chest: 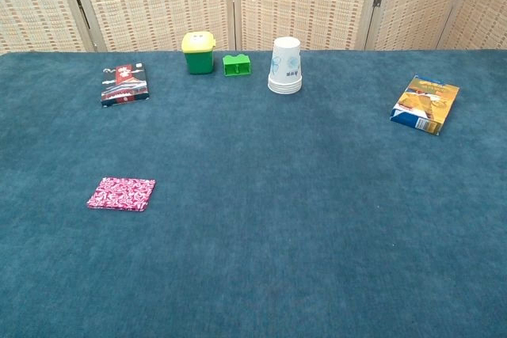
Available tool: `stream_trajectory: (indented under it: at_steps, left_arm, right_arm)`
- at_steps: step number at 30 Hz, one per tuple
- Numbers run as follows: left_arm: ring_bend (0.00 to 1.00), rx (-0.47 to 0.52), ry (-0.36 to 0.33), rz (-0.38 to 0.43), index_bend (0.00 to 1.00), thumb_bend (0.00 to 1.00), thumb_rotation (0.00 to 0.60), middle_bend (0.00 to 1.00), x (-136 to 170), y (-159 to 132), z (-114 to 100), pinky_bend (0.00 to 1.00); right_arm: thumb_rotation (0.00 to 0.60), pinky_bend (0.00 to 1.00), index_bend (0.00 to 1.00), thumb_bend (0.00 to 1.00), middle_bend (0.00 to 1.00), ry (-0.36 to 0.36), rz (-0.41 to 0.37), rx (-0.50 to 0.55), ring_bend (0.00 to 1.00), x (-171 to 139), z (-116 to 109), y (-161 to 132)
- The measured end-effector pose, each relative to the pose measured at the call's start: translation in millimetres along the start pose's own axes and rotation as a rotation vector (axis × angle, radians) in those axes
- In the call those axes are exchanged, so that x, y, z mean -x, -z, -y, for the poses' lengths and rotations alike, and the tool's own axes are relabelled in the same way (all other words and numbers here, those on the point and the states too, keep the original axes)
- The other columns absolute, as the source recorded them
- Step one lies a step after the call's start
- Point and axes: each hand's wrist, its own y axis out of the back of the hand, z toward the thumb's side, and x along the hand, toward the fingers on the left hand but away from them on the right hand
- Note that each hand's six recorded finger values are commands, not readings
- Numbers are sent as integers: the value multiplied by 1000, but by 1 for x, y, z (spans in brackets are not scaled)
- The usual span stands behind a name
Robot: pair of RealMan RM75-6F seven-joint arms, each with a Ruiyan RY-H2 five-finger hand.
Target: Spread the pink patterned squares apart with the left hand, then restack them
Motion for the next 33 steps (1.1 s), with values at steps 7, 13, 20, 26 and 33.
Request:
stream_trajectory:
  at_steps: [7,13,20,26,33]
  left_arm:
    - [174,-1,2,5,215,278,600,205,0,-1,1,284]
    - [193,4,-8,19,215,278,600,206,-1,-3,-1,285]
    - [237,-5,18,60,216,278,600,252,-5,-9,2,285]
    - [363,0,35,155,227,278,600,367,-16,-26,5,572]
    - [599,-23,102,299,240,278,600,653,-27,-54,17,843]
  right_arm:
    - [600,46,0,91,105,-3,2,0,0,1,1,0]
    - [600,46,0,92,112,6,-2,-1,0,1,-1,-2]
    - [600,46,0,91,116,24,-5,-8,0,0,-6,-3]
    - [600,46,0,92,119,34,-9,-12,0,0,-10,-5]
    - [600,46,0,91,120,35,-6,-13,3,0,-10,-4]
